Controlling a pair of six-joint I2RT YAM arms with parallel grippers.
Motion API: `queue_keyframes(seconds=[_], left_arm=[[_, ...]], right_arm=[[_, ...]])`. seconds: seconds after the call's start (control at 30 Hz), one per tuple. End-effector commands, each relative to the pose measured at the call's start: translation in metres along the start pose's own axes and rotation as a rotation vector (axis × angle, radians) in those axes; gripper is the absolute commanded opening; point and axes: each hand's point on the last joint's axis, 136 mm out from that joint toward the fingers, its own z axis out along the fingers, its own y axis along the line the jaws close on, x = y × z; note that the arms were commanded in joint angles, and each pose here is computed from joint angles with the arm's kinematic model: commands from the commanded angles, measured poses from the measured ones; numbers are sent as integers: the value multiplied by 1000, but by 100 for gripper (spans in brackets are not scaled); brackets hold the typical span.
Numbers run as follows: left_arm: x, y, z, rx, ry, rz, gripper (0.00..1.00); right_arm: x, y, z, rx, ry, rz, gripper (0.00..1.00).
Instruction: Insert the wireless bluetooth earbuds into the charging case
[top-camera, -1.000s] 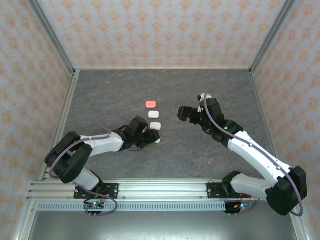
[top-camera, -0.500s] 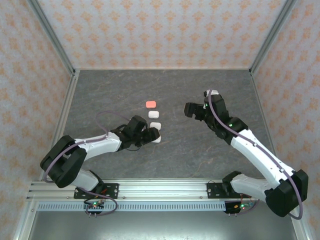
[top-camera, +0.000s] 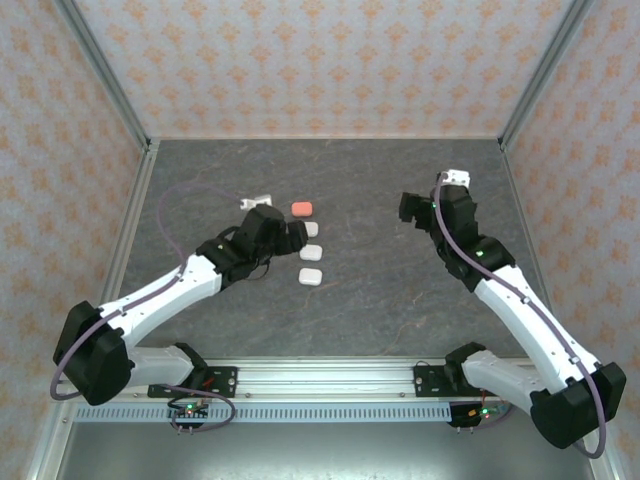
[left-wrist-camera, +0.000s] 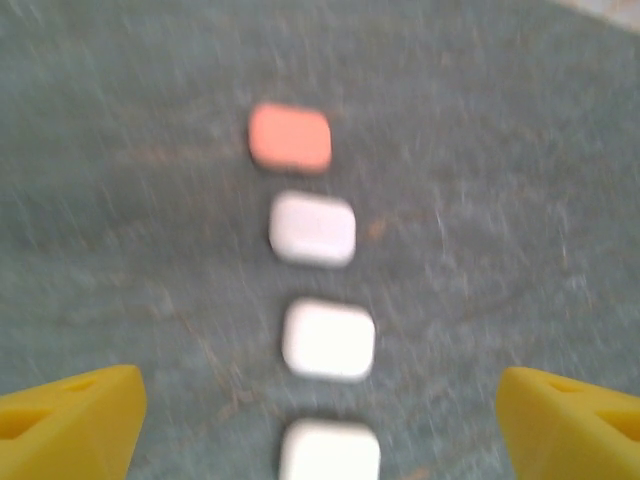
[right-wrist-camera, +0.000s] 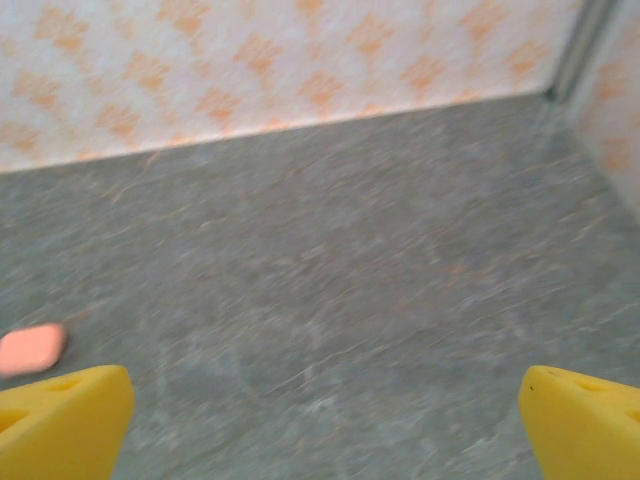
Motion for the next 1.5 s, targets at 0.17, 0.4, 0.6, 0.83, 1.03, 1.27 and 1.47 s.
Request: queue_keyframes(seconds=[0.17,0.4,0.6,0.83,1.03,1.27,1.47], left_arm=[[-88,52,-22,-229,-440,48,93],[-101,100,-20,-376,-494,70,100],[-99,132,-25,-445,-531,48,100],[-88,154,-15,-525,-486,195,100],[-79,170,-2,-536,-483,244,100],[-82,178,8,-505,-543,256,100],[-91,184,21,-459,-530,310,100]], right_arm=[[5,-77,15,291,-149,24,99],[82,-111,56,312,-87,70,99],[116,-97,94,228,-96,17,99],[124,-78,139,86,-98,-29,99],[126,-87,149,57,-66,39,99],[128,-90,150,55,-52,50,99],[127,-90,150,55,-53,50,99]])
